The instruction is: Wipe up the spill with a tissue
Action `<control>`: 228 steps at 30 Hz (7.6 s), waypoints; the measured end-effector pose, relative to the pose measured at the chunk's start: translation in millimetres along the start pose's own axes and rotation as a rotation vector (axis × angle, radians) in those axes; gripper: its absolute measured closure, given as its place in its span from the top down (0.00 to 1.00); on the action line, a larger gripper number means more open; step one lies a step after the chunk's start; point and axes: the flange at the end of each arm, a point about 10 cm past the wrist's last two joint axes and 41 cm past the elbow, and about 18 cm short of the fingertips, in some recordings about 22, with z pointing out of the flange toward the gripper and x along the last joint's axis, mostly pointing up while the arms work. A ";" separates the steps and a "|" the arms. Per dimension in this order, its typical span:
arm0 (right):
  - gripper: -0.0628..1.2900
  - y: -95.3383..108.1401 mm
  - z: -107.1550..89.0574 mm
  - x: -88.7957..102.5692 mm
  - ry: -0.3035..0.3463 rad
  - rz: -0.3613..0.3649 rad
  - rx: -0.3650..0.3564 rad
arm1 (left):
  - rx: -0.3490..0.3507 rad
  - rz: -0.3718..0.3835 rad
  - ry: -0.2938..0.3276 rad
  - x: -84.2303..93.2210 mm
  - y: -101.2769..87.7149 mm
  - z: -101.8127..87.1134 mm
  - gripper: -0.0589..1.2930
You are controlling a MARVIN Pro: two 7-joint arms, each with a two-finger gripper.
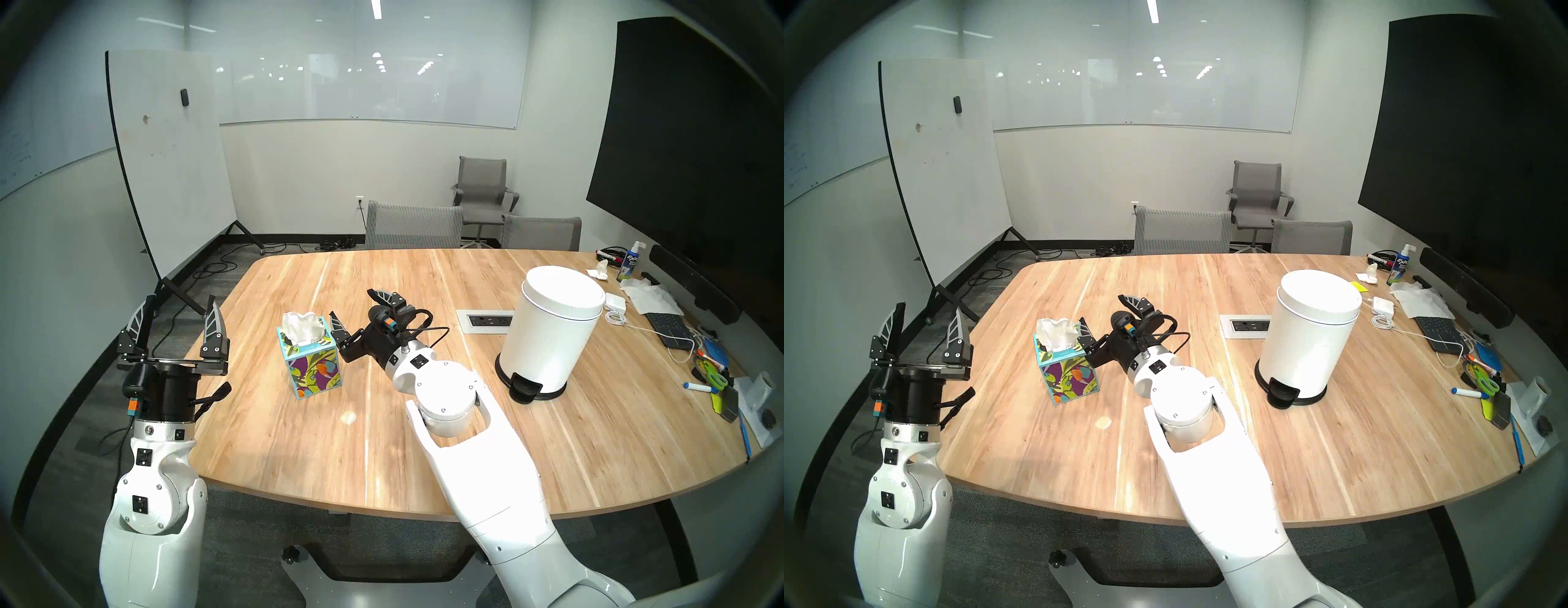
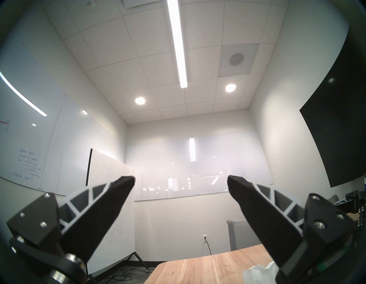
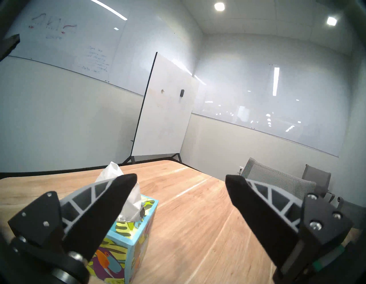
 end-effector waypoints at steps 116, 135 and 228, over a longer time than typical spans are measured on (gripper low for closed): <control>0.95 -16.6 89.2 -20.2 -0.183 0.166 0.373 | -0.001 0.000 0.001 0.1 -0.3 0.0 0.98; 0.95 -21.0 93.2 -19.4 -0.179 0.163 0.405 | -0.001 0.000 0.001 0.1 -0.3 0.0 0.98; 0.03 -7.4 38.3 6.0 -0.074 0.134 0.277 | -0.001 0.000 0.001 0.1 -0.3 0.0 0.98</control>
